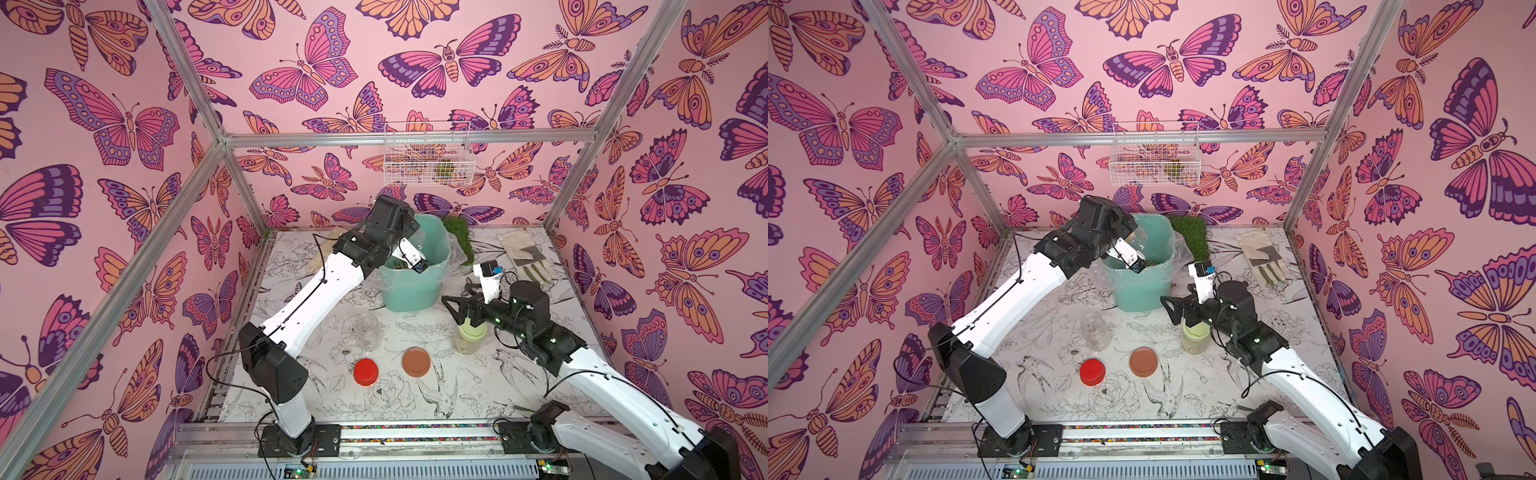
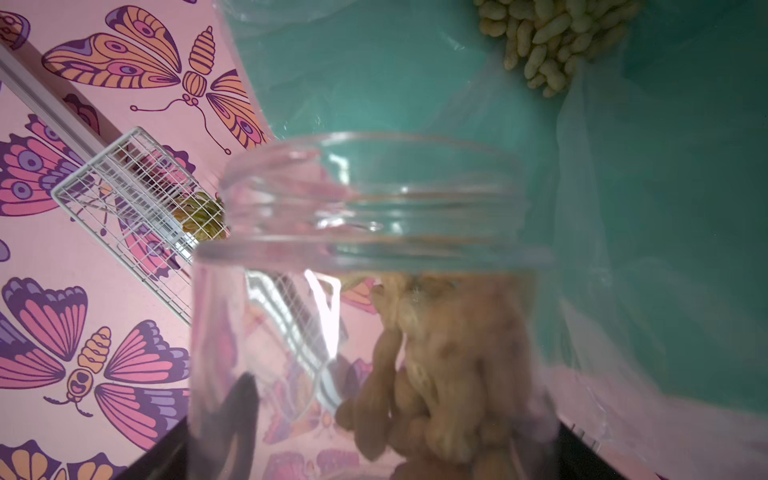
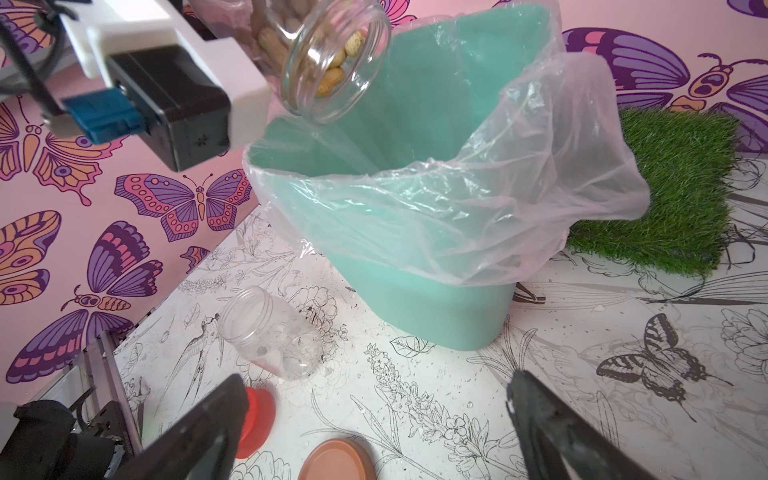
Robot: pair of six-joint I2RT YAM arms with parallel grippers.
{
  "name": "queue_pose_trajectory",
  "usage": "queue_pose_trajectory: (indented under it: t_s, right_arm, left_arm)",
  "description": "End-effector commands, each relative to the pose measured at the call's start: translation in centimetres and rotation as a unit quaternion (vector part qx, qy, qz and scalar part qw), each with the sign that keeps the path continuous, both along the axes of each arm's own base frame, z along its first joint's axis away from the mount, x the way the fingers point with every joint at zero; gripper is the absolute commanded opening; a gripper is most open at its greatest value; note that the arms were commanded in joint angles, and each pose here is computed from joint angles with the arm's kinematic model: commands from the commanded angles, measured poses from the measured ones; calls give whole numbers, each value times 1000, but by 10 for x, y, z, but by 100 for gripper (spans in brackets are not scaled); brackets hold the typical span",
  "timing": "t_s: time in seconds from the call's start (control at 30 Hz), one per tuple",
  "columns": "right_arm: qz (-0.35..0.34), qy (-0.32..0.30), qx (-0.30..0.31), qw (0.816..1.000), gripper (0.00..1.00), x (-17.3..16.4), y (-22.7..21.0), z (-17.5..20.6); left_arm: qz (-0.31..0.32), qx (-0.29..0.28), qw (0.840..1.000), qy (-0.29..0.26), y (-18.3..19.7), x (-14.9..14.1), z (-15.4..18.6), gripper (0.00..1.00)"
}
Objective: Empty moldy peanuts from jars
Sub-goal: Pour the moldy peanuts from the jar into the trash bin.
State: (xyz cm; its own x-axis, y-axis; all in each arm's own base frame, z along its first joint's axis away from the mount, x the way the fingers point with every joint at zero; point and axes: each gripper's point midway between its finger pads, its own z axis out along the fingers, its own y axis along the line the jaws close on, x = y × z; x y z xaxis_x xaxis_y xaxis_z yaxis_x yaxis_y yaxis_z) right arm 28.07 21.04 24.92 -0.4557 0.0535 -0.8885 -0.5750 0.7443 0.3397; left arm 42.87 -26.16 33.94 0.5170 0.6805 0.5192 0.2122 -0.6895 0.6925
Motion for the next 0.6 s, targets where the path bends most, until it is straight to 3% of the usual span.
queue_pose_trajectory:
  t_s: [0.0,0.2,0.37,0.57]
  right_arm:
    - [-6,-11,6,1000,99,2,-3,3]
    - [-4,-13,3,1000,99,2,-3,4]
    - [-6,-10,3,1000,99,3,-4,2]
    - [-3,-11,9,1000,99,4,-2,4]
  left_arm:
    - [-14,-3,999,-31,-5,2,12,0]
    - [-16,-1,999,-36,-6,2,15,0]
    - [1,-49,994,-95,-6,11,59,0]
    - [3,-10,1000,-21,5,2,0,0]
